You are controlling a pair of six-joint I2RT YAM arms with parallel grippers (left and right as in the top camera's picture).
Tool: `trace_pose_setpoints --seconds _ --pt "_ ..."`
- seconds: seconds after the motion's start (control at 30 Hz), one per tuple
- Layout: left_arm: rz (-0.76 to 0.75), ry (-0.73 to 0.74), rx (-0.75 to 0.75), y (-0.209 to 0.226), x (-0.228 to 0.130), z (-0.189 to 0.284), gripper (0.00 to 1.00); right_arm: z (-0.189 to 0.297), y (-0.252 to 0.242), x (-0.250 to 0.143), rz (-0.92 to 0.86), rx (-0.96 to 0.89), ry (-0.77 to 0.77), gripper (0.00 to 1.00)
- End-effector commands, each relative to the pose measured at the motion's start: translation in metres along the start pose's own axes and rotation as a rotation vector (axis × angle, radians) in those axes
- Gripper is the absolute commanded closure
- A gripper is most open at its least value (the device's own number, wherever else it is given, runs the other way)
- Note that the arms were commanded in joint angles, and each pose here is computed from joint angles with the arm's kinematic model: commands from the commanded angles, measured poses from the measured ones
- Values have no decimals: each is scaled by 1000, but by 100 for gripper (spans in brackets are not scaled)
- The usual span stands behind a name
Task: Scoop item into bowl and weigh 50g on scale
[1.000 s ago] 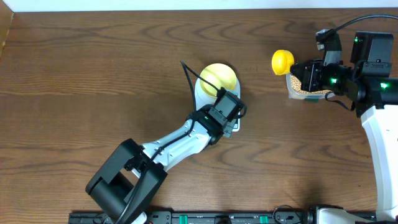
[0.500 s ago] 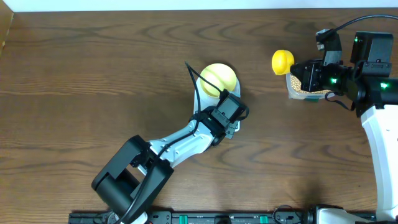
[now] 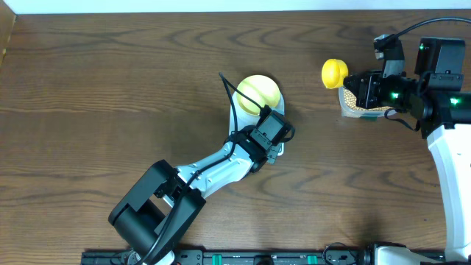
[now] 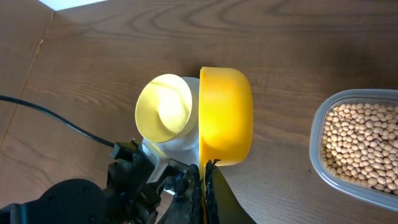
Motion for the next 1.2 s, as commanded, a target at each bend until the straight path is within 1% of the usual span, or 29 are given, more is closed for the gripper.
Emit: trace_pose_setpoints --seconds 0.0,0.7,1.17 --pt "-26 27 32 4 -8 -8 93 2 1 2 27 0 -8 99" --pt "-41 76 85 11 -17 -15 93 2 0 1 33 -9 -2 99" --pt "-45 78 109 13 -21 -21 93 2 0 1 29 -11 0 99"
Point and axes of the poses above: each gripper's point midway between its finger pads, its own z axis back along the fingers, its own y axis along the line the jaws close on, x = y × z, the point moved 9 cm from there along z, back along the fingers, and after that the axes turned 13 degrees about z, right-handed, at the moved point
